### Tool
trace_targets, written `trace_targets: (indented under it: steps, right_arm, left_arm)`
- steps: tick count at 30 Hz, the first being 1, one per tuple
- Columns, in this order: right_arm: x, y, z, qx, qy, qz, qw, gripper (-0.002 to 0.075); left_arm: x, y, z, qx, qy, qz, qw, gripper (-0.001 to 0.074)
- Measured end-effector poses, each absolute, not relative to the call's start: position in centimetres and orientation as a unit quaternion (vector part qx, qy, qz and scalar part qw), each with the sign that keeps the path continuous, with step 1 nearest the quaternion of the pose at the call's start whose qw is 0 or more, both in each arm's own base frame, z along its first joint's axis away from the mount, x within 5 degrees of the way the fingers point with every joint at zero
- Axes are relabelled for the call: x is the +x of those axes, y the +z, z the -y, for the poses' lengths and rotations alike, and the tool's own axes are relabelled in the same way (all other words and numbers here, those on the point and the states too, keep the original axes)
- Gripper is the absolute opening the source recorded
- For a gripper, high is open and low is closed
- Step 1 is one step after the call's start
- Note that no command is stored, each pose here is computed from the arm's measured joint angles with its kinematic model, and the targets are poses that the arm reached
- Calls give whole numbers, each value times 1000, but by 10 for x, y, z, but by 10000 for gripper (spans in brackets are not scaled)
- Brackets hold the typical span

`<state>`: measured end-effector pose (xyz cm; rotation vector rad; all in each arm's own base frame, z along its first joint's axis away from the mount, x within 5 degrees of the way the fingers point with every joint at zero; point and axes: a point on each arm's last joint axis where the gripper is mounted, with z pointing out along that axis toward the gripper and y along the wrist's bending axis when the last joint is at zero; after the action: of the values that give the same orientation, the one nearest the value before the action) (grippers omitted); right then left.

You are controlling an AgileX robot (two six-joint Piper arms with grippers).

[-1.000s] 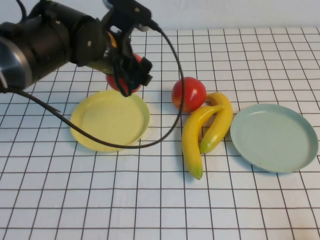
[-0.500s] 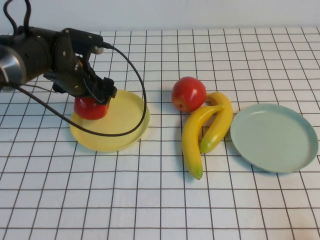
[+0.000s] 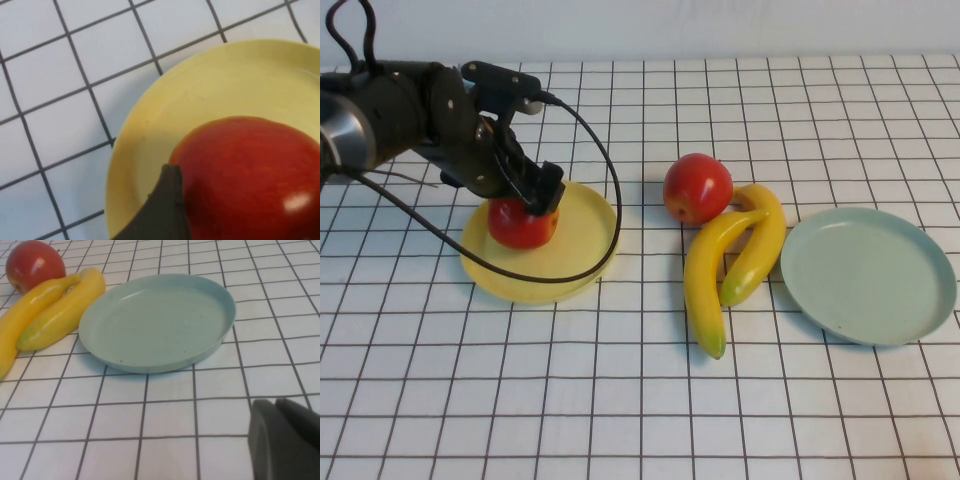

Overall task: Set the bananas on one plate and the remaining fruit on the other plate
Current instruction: Put one type of fruit in the left plate

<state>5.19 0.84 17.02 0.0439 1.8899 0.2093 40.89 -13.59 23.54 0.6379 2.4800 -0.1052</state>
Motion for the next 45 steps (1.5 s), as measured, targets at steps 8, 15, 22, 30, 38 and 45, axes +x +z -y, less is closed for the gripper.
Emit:
trace_targets:
  steps: [8, 15, 22, 30, 38, 45]
  right_arm:
    - [52, 170, -8, 19, 90, -809, 581, -16]
    - [52, 170, -8, 19, 90, -809, 581, -16]
    - [52, 170, -8, 19, 90, -809, 581, -16]
    - [52, 170, -8, 19, 90, -809, 581, -16]
    - [52, 170, -8, 19, 90, -809, 581, -16]
    - [52, 170, -8, 19, 90, -809, 581, -16]
  left_arm:
    - [406, 241, 137, 241, -47, -926, 286, 668]
    - [405, 307, 154, 249, -79, -890, 372, 668]
    - [400, 312, 226, 364, -89, -836, 401, 668]
    - [425, 248, 274, 380, -134, -843, 357, 668]
    - [436, 231, 288, 392, -161, -838, 342, 668]
    - [440, 213, 290, 397, -159, -842, 327, 668]
